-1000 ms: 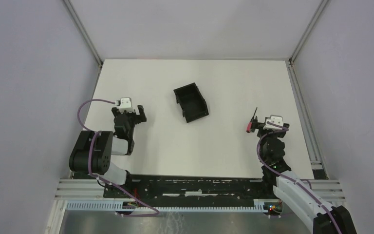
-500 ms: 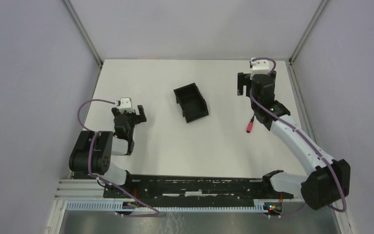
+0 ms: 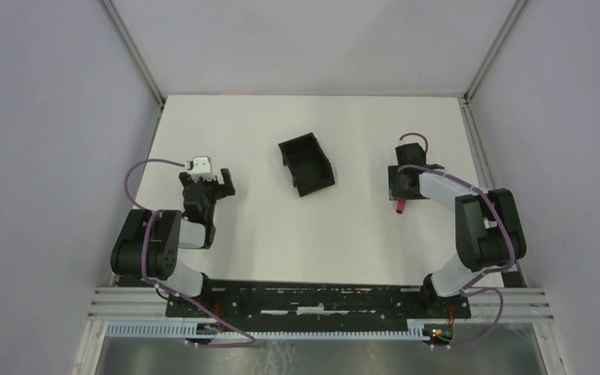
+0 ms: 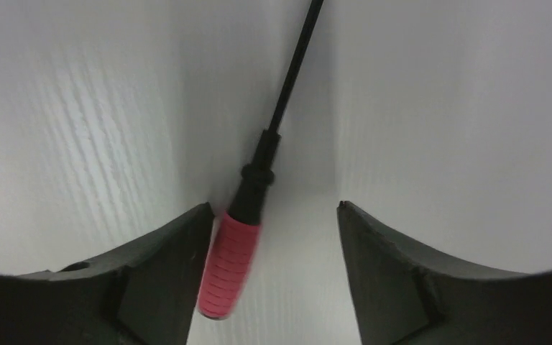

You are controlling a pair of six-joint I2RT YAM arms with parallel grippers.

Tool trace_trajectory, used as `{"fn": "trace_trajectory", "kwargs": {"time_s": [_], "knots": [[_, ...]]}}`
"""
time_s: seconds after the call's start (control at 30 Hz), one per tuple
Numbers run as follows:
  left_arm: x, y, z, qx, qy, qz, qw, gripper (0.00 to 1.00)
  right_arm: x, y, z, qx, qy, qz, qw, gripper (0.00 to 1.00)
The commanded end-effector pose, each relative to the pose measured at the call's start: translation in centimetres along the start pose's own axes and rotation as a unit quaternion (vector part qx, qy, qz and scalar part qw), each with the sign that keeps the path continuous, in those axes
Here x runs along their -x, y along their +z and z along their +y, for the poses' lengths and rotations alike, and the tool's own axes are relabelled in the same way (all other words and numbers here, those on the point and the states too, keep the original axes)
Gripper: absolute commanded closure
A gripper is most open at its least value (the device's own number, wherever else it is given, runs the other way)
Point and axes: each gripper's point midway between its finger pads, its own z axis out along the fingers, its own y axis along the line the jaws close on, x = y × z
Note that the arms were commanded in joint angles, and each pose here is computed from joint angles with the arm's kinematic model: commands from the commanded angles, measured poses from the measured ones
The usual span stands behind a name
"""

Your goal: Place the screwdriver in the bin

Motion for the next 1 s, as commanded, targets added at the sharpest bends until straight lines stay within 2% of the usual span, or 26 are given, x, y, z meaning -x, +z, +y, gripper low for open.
{"fn": "trace_trajectory", "kwargs": {"time_s": [0.0, 0.1, 0.2, 0.23, 0.33, 0.53, 0.63, 0.83, 0.97], "knots": [[1.1, 0.2, -0.1, -0.001, 0.006, -0.023, 1.0, 0.0, -4.1, 2.1, 1.6, 0.044, 0.02, 0.049, 0.998, 0.3], [1.1, 0.2, -0.1, -0.001, 0.006, -0.023, 1.0, 0.0, -5.7, 2.8, 1.9, 0.058, 0.024, 0.062, 0.996, 0.53], [1.1, 0.2, -0.1, -0.002, 0.006, -0.023, 1.0, 0.0, -5.0, 2.6, 1.7, 0.065, 0.026, 0.056, 0.996, 0.92], [1.1, 0.2, -0.1, -0.001, 0.006, -0.023, 1.0, 0.0, -4.1, 2.2, 1.5, 0.065, 0.026, 0.049, 0.996, 1.0], [1.1, 0.2, 0.0, -0.001, 0.006, -0.023, 1.0, 0.0, -0.1, 0.3, 0.8, 0.065, 0.015, 0.019, 0.998, 1.0], [1.1, 0.2, -0.1, -0.001, 0.006, -0.023, 1.0, 0.0, 9.0, -6.6, -0.5, 0.087, -0.019, -0.026, 0.996, 1.0], [1.1, 0.2, -0.1, -0.001, 0.006, -0.023, 1.0, 0.0, 12.0, -9.6, -1.4, 0.088, -0.029, -0.041, 0.995, 1.0], [1.1, 0.2, -0.1, -0.002, 0.006, -0.023, 1.0, 0.0, 17.4, -13.4, -2.1, 0.097, 0.012, -0.116, 0.988, 1.0], [1.1, 0.2, -0.1, -0.001, 0.006, -0.023, 1.0, 0.0, 19.5, -14.0, 0.4, 0.157, 0.059, -0.159, 0.973, 1.0]]}}
